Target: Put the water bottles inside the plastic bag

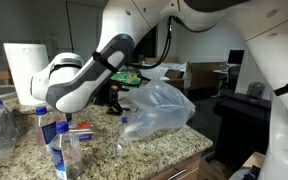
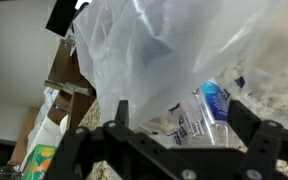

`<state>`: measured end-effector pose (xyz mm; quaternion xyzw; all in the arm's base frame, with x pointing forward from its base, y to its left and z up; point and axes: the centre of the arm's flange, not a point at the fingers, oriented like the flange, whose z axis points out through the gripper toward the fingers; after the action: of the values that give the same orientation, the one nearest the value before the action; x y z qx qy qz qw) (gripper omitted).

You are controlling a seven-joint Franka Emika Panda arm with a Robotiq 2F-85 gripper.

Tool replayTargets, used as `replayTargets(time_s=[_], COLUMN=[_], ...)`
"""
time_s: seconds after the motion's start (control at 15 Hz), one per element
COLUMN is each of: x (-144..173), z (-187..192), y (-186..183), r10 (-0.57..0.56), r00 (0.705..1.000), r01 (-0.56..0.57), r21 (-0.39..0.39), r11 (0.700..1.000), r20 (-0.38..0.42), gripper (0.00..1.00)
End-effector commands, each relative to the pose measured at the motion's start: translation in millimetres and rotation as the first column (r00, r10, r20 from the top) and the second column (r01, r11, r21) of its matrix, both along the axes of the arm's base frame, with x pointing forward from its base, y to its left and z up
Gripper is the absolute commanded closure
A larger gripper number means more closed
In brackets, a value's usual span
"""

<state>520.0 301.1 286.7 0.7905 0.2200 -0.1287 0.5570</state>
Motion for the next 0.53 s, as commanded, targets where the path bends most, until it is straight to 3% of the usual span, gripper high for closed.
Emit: replayTargets(time_s=[0.0, 0.27, 0.47], x=[13.1, 29.8, 28.6], z=[30.8, 56.6, 72.8], y=[1.5, 3.4, 18.6], r10=[-0.105, -0.174, -0.193], r00=[0.994, 0.985, 0.981], r01=[0.102, 0.163, 0.178], r21=[0.166, 0.353, 0.504], r11=[0.981, 0.921, 0.845], r20=[0.008, -0.001, -0.023], gripper=[0.00, 0.00, 0.00])
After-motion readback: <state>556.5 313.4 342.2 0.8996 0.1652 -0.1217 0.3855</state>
